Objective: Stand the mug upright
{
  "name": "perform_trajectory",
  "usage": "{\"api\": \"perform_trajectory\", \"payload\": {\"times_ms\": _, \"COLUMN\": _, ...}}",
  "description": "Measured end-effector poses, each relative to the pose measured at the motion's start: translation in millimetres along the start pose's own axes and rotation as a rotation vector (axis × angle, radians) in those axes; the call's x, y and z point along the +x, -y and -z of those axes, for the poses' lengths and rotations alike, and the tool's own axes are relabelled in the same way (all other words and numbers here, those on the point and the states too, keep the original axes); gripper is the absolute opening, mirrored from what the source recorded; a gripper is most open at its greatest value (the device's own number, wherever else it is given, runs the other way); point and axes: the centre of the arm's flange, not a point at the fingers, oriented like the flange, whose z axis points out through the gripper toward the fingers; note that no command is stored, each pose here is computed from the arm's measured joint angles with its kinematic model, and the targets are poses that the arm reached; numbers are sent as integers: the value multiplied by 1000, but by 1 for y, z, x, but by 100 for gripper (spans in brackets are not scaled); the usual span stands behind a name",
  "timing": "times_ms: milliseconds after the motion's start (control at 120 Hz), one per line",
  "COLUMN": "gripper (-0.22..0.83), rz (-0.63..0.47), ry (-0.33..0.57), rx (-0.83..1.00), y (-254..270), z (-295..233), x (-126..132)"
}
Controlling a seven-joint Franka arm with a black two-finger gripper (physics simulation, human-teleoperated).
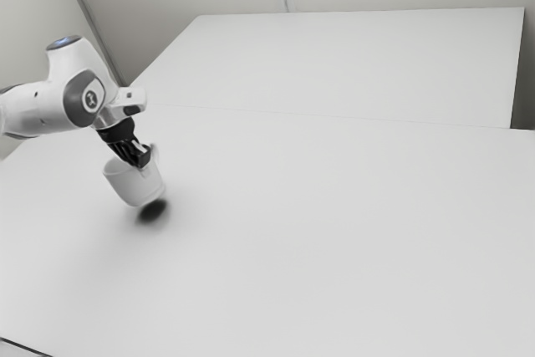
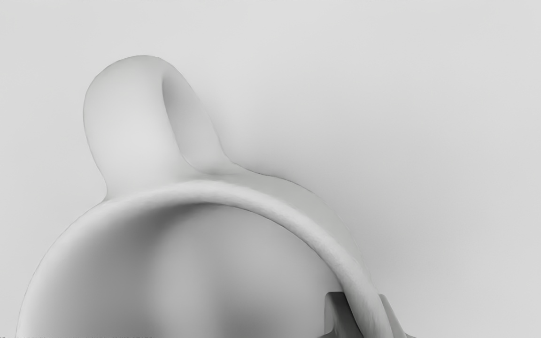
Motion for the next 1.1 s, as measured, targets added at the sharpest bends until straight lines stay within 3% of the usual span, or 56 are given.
{"api": "perform_trajectory", "payload": {"times_ms": 117, "gripper": -17, "rz": 24, "ry": -19, "rx": 25, "y": -26, "z": 1, "x": -4}}
{"api": "perform_trajectory", "payload": {"times_ms": 308, "gripper": -17, "rz": 36, "ry": -53, "rx": 28, "y": -79, "z": 7, "x": 11}}
{"api": "perform_trajectory", "payload": {"times_ms": 708, "gripper": -17, "rz": 219, "ry": -11, "rx": 13, "y": -92, "z": -21, "x": 10}}
{"api": "perform_trajectory", "payload": {"times_ms": 1100, "gripper": -17, "rz": 332, "ry": 38, "rx": 16, "y": -92, "z": -57, "x": 18}}
